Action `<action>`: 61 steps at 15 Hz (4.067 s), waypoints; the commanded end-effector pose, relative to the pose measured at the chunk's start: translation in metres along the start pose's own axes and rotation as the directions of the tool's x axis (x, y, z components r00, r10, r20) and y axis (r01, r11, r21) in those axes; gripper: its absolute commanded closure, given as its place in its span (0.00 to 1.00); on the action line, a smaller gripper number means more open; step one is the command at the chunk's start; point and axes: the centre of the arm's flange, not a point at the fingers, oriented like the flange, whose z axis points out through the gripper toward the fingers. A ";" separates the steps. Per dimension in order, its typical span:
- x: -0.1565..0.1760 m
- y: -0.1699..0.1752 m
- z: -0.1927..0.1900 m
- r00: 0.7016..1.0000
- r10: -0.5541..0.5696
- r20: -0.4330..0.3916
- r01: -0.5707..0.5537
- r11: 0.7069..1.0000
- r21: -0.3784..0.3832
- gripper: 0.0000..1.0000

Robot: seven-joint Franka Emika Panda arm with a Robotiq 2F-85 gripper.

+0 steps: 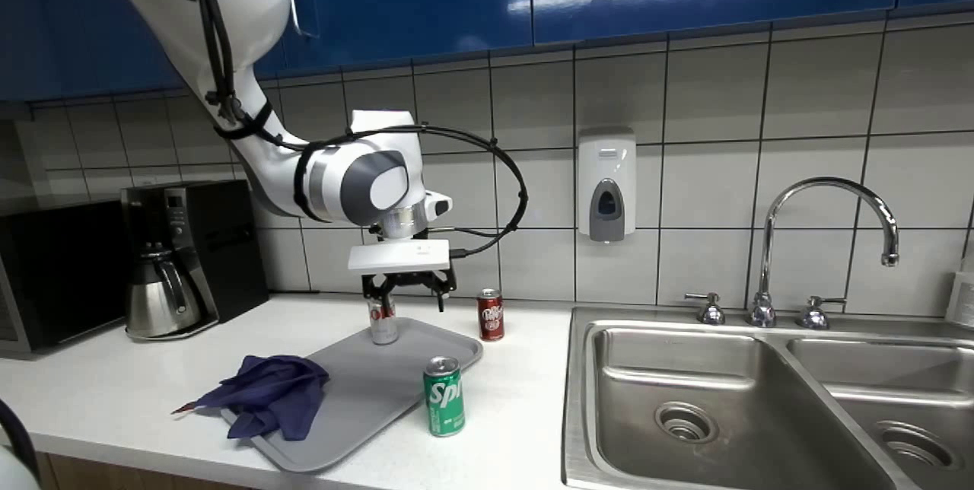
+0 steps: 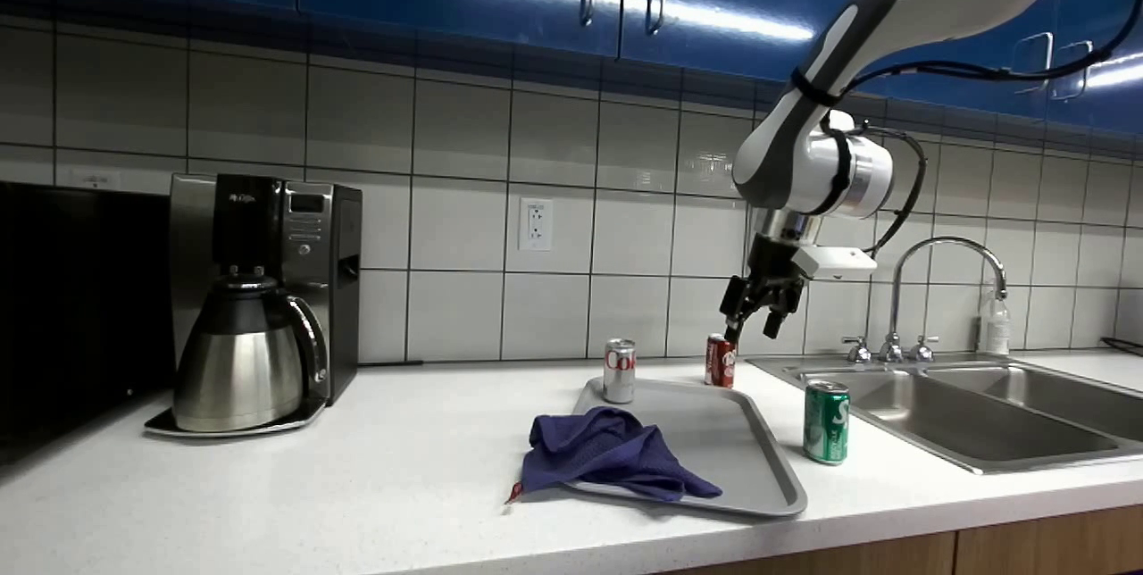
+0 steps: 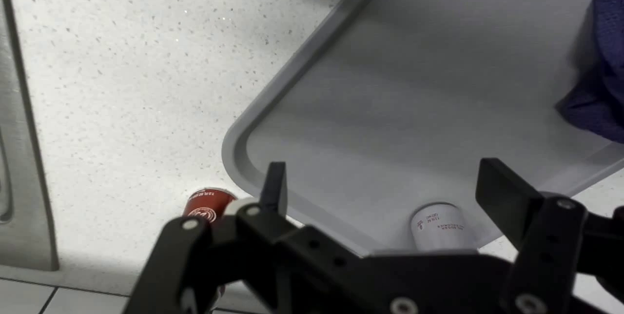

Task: Remove the green and grey cans from the tray

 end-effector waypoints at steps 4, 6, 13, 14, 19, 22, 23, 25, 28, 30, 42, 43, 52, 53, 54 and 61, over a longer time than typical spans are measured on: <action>0.002 -0.006 0.009 0.999 -0.015 0.036 0.015 1.000 0.012 0.00; 0.004 -0.007 0.013 0.999 -0.020 0.047 0.019 1.000 0.022 0.00; 0.021 -0.018 0.029 0.995 -0.060 0.076 0.058 0.998 0.031 0.00; 0.024 -0.020 0.030 0.995 -0.064 0.074 0.062 0.998 0.026 0.00; 0.040 -0.025 0.039 0.993 -0.097 0.068 0.095 0.995 0.035 0.00; 0.052 -0.028 0.046 0.992 -0.111 0.067 0.108 0.993 0.045 0.00; 0.055 -0.029 0.048 0.991 -0.115 0.066 0.113 0.993 0.047 0.00; 0.063 -0.032 0.052 0.990 -0.123 0.062 0.120 0.992 0.049 0.00; 0.075 -0.036 0.059 0.989 -0.139 0.060 0.136 0.990 0.048 0.00; 0.082 -0.038 0.063 0.987 -0.152 0.060 0.149 0.988 0.048 0.00; 0.119 -0.053 0.087 0.975 -0.210 0.075 0.204 0.975 0.083 0.00; 0.123 -0.054 0.089 0.973 -0.215 0.080 0.208 0.974 0.085 0.00; 0.151 -0.066 0.108 0.963 -0.251 0.100 0.242 0.966 0.090 0.00; 0.154 -0.067 0.110 0.962 -0.254 0.101 0.246 0.965 0.091 0.00; 0.156 -0.068 0.111 0.961 -0.258 0.102 0.249 0.964 0.090 0.00; 0.175 -0.074 0.120 0.957 -0.271 0.107 0.262 0.961 0.089 0.00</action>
